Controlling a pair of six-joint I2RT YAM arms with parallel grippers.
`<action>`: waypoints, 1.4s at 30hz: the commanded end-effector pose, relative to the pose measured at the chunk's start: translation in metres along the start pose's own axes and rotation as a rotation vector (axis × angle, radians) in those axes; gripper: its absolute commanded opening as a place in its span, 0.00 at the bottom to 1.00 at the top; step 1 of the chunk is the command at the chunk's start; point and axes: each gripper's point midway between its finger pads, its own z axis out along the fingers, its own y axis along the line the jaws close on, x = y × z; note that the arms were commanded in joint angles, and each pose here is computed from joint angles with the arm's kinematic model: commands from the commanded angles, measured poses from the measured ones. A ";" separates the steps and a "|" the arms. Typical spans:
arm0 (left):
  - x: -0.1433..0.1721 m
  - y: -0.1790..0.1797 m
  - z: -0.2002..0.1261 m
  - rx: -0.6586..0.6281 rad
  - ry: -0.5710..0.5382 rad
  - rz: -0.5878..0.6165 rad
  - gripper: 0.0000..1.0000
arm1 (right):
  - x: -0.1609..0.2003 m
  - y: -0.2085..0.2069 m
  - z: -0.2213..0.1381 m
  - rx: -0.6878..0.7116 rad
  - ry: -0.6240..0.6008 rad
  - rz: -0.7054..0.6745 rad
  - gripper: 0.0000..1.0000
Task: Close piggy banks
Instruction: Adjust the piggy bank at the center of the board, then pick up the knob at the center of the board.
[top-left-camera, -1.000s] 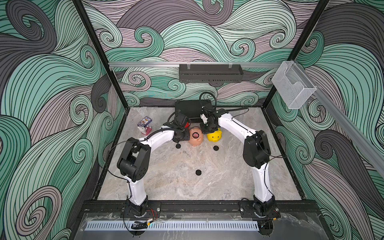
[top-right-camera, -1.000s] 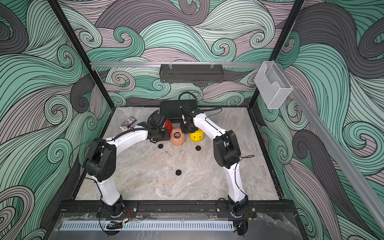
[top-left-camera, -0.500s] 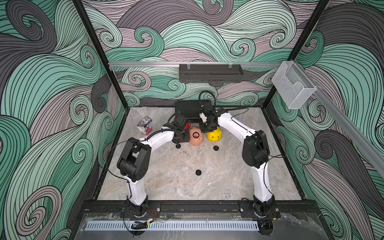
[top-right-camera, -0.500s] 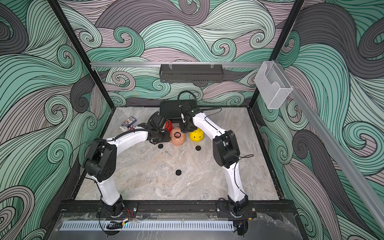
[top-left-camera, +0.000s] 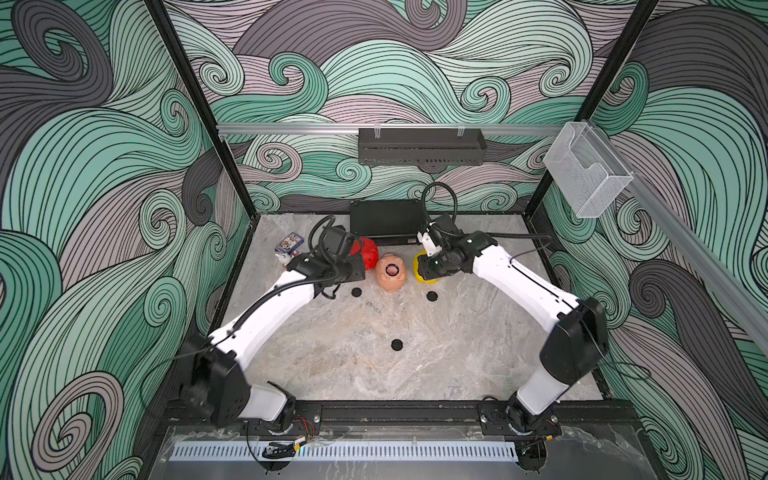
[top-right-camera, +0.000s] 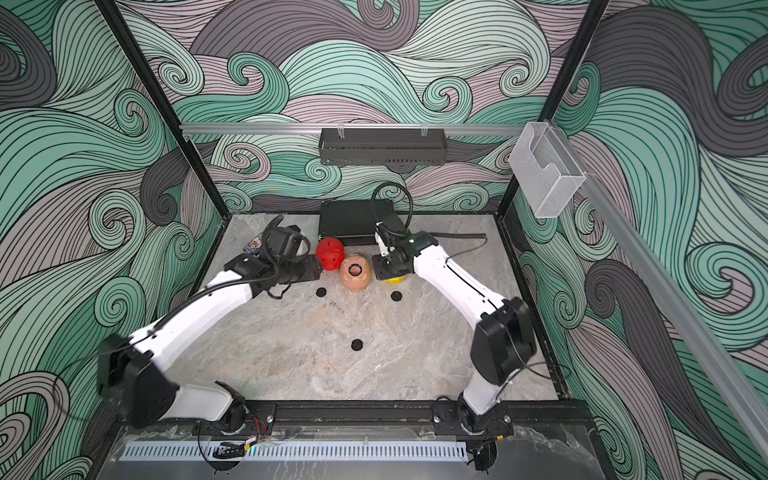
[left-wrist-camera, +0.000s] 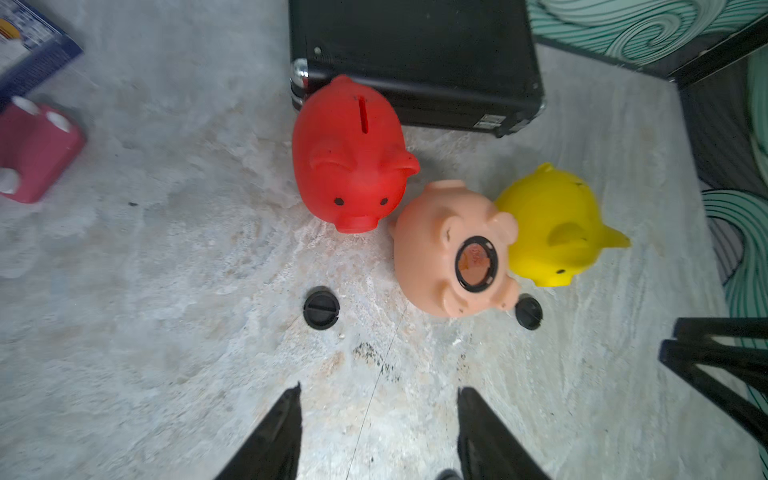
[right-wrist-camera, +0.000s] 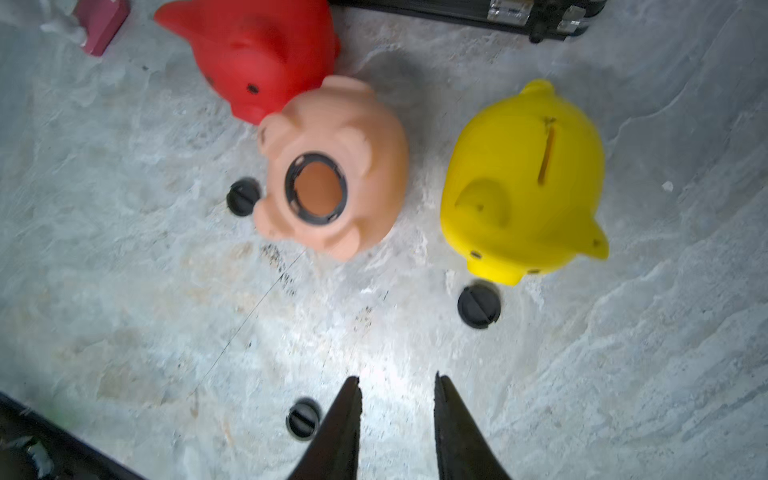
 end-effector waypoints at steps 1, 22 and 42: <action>0.010 0.021 -0.033 -0.036 -0.046 0.029 0.66 | 0.037 0.012 0.004 -0.019 0.037 -0.039 0.34; 0.059 0.085 -0.122 -0.085 -0.221 0.094 0.82 | 0.154 0.118 0.048 -0.256 0.252 -0.688 0.30; 0.062 0.087 -0.122 -0.093 -0.212 0.080 0.82 | 0.170 0.118 0.085 -0.190 0.386 -0.751 0.16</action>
